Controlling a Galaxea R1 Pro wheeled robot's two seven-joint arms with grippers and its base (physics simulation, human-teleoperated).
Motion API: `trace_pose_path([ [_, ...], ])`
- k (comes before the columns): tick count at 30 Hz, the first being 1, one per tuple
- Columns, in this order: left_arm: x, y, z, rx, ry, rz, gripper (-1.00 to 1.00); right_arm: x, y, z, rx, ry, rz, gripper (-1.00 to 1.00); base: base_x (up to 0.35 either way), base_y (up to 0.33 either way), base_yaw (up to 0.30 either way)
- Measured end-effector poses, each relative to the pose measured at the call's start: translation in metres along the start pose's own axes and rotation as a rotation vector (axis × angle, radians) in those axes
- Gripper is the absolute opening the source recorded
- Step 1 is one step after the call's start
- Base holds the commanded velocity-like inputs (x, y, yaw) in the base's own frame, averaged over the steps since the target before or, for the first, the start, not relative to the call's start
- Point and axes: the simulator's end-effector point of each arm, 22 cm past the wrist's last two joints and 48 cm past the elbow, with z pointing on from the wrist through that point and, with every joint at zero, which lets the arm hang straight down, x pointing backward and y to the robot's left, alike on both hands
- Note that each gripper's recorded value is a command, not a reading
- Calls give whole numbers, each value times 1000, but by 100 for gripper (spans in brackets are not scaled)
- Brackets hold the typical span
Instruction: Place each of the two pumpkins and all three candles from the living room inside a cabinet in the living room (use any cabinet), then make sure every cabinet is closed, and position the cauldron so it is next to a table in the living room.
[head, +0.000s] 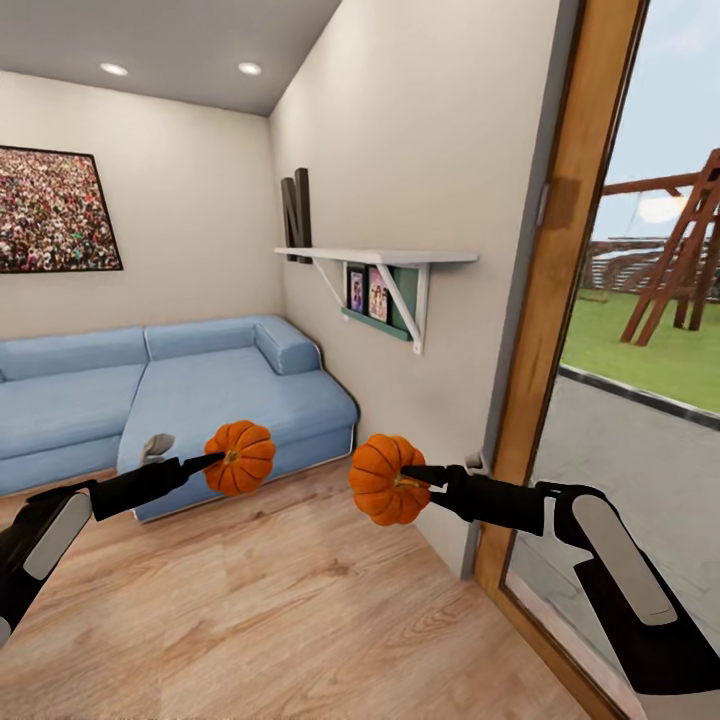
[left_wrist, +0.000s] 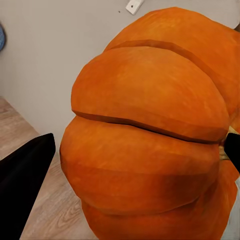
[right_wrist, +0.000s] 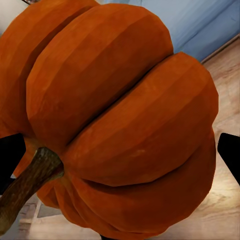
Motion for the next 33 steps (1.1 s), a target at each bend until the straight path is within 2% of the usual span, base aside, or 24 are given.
trace_pose_path([
  [10, 0, 0, 1, 1, -1, 2, -100, 0, -2, 1, 5, 0, -1, -100, -264, 0, 37],
  [17, 0, 0, 1, 1, -1, 5, -100, 0, -3, 1, 8, 1, -3, -100, -336, -19, 255],
  [23, 0, -1, 1, 2, -2, 9, -100, 1, -2, 2, 9, 2, -4, -100, -271, -157, 286],
  [33, -5, -5, 0, 5, 0, 9, -100, -2, 4, 1, 0, 3, 0, -100, -45, -43, 289],
])
